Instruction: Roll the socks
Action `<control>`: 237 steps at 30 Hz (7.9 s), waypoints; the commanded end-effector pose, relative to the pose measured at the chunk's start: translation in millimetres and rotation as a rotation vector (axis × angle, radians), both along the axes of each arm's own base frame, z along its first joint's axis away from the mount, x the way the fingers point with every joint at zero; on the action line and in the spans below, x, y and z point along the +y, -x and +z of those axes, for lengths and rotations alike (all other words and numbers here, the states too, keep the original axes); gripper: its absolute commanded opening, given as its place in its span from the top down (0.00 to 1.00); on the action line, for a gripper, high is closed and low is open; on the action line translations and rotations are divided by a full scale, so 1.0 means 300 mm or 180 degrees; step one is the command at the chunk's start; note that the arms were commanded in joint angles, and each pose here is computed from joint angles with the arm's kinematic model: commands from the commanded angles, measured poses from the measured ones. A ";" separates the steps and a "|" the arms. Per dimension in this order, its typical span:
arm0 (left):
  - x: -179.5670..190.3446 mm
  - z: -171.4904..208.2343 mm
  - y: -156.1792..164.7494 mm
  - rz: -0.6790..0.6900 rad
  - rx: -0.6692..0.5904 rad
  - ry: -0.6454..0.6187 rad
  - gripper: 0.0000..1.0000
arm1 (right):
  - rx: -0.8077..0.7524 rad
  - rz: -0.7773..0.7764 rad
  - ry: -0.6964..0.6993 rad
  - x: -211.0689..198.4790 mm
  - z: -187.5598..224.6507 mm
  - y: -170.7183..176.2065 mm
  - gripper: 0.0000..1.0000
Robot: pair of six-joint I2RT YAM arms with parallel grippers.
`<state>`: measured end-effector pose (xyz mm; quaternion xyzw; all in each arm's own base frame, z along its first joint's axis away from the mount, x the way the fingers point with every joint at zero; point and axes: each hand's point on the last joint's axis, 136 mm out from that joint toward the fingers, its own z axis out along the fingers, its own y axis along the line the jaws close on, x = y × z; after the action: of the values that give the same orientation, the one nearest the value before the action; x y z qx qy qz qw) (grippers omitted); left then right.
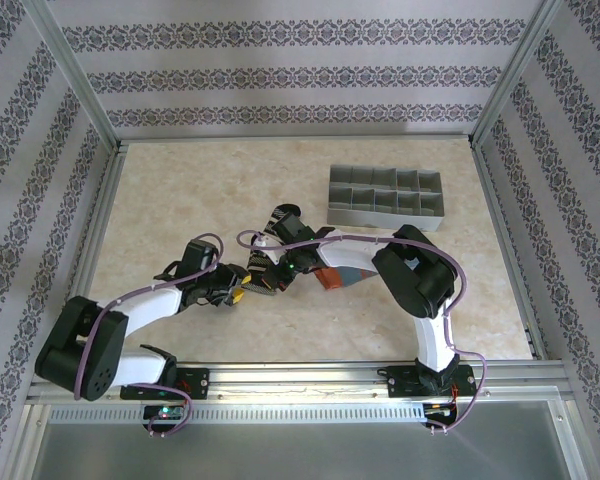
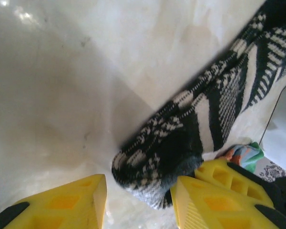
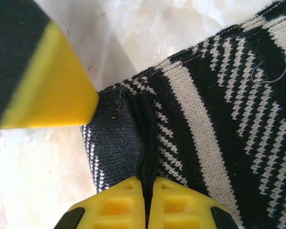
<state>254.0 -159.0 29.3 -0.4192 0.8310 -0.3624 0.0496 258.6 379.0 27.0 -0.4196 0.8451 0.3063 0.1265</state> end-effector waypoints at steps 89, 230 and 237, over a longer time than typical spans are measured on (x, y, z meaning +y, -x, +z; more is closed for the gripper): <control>-0.032 0.044 -0.050 0.0113 -0.0177 0.0122 0.61 | 0.1090 -0.0129 -0.0327 0.002 -0.072 0.078 1.00; -0.078 0.052 0.063 0.0188 0.0169 0.0164 0.52 | 0.0442 0.0422 0.0052 -0.130 -0.157 0.236 1.00; -0.101 -0.004 -0.008 0.0251 0.0005 0.0136 0.56 | 0.0801 0.0368 0.0013 -0.115 -0.161 0.243 1.00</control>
<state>236.8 -182.0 25.8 -0.4613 0.8145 -0.3513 0.0197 226.9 378.6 32.2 -0.4688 0.7792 0.3920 0.1393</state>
